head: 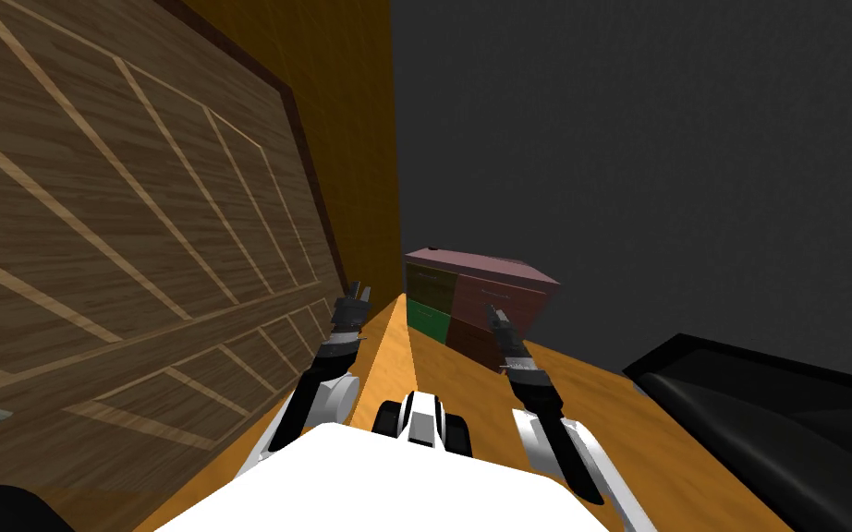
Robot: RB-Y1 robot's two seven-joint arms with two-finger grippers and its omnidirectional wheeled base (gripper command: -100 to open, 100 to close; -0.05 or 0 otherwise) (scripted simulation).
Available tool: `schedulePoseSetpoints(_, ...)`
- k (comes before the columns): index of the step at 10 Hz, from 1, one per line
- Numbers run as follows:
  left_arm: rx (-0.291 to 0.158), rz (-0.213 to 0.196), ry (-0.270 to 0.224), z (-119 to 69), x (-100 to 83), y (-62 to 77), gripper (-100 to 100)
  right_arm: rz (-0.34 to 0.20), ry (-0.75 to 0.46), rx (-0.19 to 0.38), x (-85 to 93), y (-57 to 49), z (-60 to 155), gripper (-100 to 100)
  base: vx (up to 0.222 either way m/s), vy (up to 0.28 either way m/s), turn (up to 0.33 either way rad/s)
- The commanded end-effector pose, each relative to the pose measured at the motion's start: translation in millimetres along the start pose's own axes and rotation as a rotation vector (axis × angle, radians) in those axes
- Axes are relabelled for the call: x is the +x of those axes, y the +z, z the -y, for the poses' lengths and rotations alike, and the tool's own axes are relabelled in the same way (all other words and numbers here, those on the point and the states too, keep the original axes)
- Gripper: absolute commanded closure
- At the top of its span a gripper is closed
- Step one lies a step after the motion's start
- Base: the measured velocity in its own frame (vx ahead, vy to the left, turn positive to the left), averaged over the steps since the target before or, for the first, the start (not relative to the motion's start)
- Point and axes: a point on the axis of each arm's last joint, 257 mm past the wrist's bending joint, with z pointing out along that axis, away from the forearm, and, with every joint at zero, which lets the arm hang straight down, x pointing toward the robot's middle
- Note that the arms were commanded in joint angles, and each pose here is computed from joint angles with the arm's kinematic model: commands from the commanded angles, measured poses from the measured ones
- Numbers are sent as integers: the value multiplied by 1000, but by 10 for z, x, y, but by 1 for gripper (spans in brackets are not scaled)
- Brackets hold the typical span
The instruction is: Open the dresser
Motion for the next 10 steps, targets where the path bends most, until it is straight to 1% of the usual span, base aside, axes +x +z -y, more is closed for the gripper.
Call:
schedulePoseSetpoints(1, 0, 0, 0, 0, 0, 0, 0, -56, -118, 46, 170, 3, 162, -100, 53, 59, 65)
schedulePoseSetpoints(2, 0, 0, 0, 0, 0, 0, 0, -86, -176, 75, 260, 1, 271, -100, 77, 90, 119)
schedulePoseSetpoints(3, 0, 0, 0, 0, 0, 0, 0, -90, -197, 73, 270, 0, 269, -100, 65, 65, 42)
schedulePoseSetpoints(4, 0, 0, 0, 0, 0, 0, 0, -122, -264, 103, 358, -7, 385, -100, 64, 51, 71)
schedulePoseSetpoints(5, 0, 0, 0, 0, 0, 0, 0, -125, -275, 102, 362, -8, 384, -100, 44, 35, 36)
schedulePoseSetpoints(6, 0, 0, 0, 0, 0, 0, 0, -157, -346, 133, 446, -20, 506, -100, 61, 56, 72)
schedulePoseSetpoints(7, 0, 0, 0, 0, 0, 0, 0, -159, -356, 132, 448, -21, 506, -100, 54, 48, 45)
schedulePoseSetpoints(8, 0, 0, 0, 0, 0, 0, 0, -192, -430, 163, 526, -39, 634, -100, 49, 51, 81)
schedulePoseSetpoints(9, 0, 0, 0, 0, 0, 0, 0, -194, -439, 162, 527, -39, 634, -100, 49, 48, 46)
schedulePoseSetpoints(10, 0, 0, 0, 0, 0, 0, 0, -227, -514, 193, 597, -62, 767, -100, 50, 54, 94)
